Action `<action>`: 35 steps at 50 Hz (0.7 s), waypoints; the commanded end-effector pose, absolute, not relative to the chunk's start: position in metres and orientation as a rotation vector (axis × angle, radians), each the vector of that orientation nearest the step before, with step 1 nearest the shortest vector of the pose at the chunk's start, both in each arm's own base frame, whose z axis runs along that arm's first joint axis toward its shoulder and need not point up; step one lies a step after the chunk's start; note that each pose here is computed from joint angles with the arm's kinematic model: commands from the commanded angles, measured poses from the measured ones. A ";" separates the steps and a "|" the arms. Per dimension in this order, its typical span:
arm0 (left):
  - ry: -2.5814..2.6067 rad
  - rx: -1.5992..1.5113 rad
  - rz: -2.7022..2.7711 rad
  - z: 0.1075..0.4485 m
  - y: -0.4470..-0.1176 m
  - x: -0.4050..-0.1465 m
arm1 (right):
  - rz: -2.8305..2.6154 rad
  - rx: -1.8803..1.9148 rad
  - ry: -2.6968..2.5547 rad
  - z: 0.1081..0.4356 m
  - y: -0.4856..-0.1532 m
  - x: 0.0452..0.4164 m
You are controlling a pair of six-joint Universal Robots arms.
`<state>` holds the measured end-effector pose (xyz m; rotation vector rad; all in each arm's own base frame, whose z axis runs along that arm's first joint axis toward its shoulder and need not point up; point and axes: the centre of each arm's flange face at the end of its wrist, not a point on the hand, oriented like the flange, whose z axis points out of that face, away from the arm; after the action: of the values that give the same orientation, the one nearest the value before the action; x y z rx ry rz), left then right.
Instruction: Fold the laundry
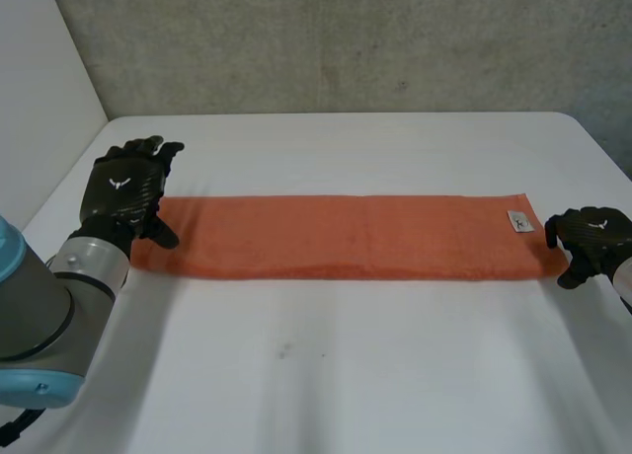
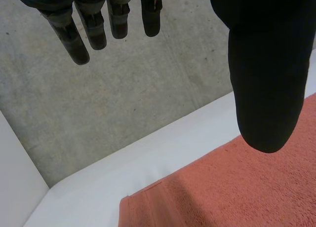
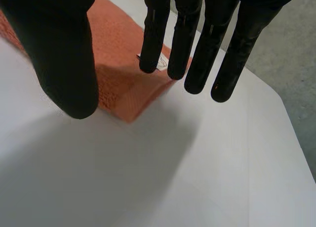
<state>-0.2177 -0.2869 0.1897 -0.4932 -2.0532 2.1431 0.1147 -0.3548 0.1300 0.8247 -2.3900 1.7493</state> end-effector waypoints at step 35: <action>-2.073 -0.496 2.122 0.185 -0.284 -0.217 | 1.517 0.505 -2.112 0.133 -0.406 0.029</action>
<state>-0.2174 -0.2843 0.1855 -0.4941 -2.0689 2.1242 0.0782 -0.3936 0.1215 0.6504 -2.2383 1.6682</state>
